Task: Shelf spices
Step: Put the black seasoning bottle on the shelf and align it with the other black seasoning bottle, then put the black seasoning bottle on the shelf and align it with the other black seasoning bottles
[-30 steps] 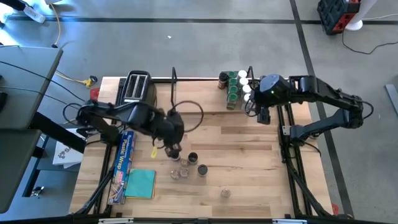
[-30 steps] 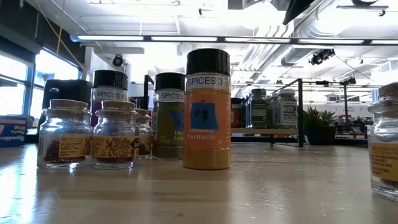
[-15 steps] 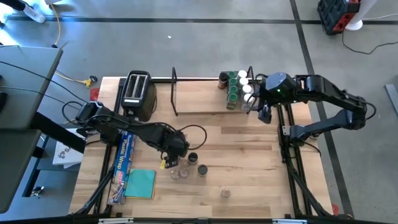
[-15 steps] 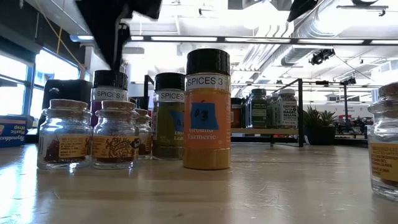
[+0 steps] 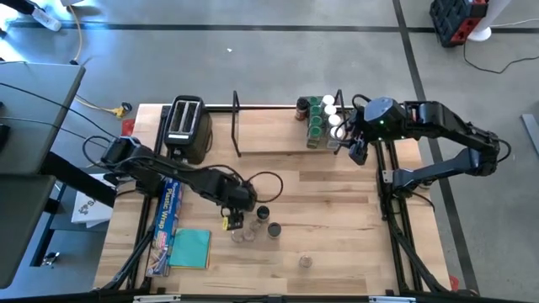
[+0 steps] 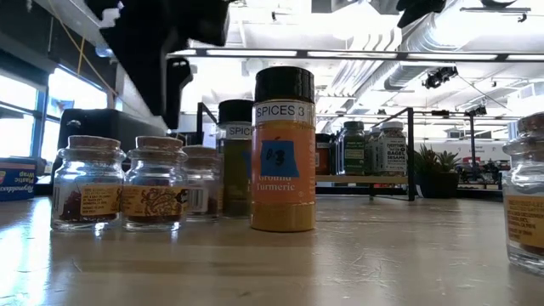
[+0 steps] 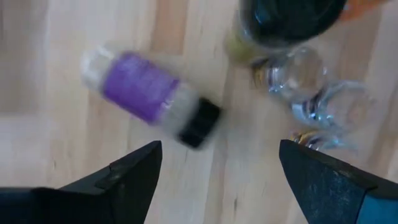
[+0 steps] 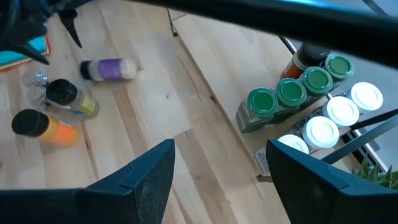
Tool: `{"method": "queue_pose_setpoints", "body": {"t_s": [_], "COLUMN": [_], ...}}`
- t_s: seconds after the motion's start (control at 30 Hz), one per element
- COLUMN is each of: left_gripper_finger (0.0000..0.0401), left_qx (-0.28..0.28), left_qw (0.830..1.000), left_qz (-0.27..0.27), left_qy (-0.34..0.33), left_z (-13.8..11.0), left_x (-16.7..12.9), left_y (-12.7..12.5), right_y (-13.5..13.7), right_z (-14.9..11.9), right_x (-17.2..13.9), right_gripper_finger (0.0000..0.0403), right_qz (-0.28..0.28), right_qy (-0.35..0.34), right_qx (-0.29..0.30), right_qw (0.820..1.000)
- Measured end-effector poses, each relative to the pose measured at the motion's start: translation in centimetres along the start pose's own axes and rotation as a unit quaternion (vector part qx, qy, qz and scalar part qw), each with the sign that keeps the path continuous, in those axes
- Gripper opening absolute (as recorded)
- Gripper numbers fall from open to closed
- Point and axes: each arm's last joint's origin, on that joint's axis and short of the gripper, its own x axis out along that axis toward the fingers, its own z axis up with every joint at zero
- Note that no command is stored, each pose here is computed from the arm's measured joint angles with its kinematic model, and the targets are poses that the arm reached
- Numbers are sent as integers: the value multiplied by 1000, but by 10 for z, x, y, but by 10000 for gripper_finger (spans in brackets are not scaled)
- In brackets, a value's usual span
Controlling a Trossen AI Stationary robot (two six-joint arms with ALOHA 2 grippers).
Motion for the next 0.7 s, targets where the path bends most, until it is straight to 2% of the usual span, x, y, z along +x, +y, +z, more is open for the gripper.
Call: {"method": "queue_pose_setpoints", "body": {"t_s": [0.1,0.3,0.43,0.57,0.7], "left_gripper_finger": [319,319,319,319,319], "left_qx": [-9,-21,-143,-274,-354], "left_qw": [999,1000,989,961,935], "left_qz": [13,15,22,26,25], "left_qy": [28,-4,5,-3,-32], "left_z": [-4,1,-3,-6,-7], "left_x": [5,3,15,27,35], "left_y": [5,8,18,26,29], "right_y": [0,0,0,0,-1], "right_z": [0,0,0,0,0], "right_x": [0,0,0,0,0], "right_gripper_finger": [248,248,248,248,248], "right_qz": [-3,-11,-11,-11,-11], "right_qy": [-2,-4,-4,-4,-1], "right_qx": [1,-1,-1,-1,-11], "right_qw": [1000,1000,1000,1000,1000]}}
